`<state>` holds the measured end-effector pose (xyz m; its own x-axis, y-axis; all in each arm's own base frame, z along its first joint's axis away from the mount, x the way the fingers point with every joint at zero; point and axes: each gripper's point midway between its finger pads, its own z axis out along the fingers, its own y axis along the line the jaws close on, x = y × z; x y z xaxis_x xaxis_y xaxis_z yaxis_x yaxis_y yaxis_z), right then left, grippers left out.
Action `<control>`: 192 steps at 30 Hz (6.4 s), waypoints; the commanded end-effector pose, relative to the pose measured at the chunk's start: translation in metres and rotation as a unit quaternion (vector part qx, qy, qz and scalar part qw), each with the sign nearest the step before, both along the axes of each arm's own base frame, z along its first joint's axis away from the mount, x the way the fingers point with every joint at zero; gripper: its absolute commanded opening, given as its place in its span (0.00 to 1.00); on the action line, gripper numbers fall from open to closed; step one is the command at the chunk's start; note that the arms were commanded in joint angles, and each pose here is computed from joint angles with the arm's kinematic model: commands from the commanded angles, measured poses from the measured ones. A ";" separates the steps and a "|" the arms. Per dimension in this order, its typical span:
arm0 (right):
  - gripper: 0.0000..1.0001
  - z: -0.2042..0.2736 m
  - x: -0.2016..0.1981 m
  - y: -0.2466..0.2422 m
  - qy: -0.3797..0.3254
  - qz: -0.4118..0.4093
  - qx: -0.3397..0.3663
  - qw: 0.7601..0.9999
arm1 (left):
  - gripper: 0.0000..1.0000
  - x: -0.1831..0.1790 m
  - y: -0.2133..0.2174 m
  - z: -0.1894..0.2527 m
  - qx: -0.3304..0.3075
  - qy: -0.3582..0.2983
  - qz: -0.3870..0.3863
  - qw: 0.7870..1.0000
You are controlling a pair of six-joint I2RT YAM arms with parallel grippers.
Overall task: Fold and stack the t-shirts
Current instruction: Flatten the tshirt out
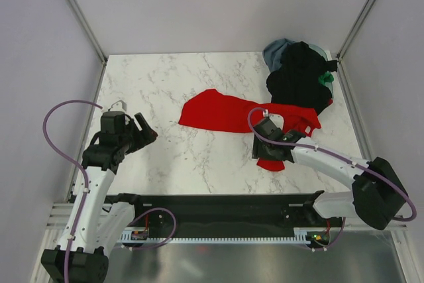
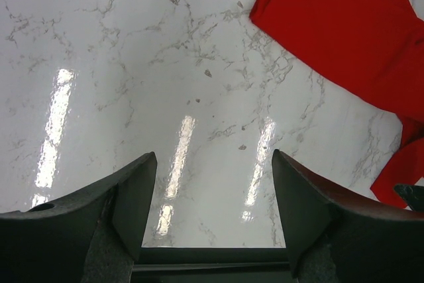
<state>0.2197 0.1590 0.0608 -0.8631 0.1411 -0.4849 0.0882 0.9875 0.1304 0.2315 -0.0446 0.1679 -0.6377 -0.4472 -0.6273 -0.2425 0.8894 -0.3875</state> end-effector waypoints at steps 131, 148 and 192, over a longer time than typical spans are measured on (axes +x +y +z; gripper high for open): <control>0.00 0.115 -0.059 -0.045 -0.083 0.006 0.058 0.995 | 0.16 0.119 -0.019 -0.128 -0.063 0.213 -0.002 0.975; 0.00 0.161 -0.047 -0.035 -0.130 0.032 0.077 0.988 | 0.02 0.122 -0.025 -0.019 -0.072 0.095 -0.034 0.992; 0.00 0.580 0.002 -0.047 -0.616 0.078 0.108 0.776 | 0.02 -0.034 0.054 0.400 0.027 -0.411 0.129 0.902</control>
<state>0.1074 0.0628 0.6996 0.3508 0.4793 -0.8045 -0.6038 0.7724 0.1969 0.0994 -0.0044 0.6185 0.3399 -0.4768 -0.8106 0.1092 0.8761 -0.4696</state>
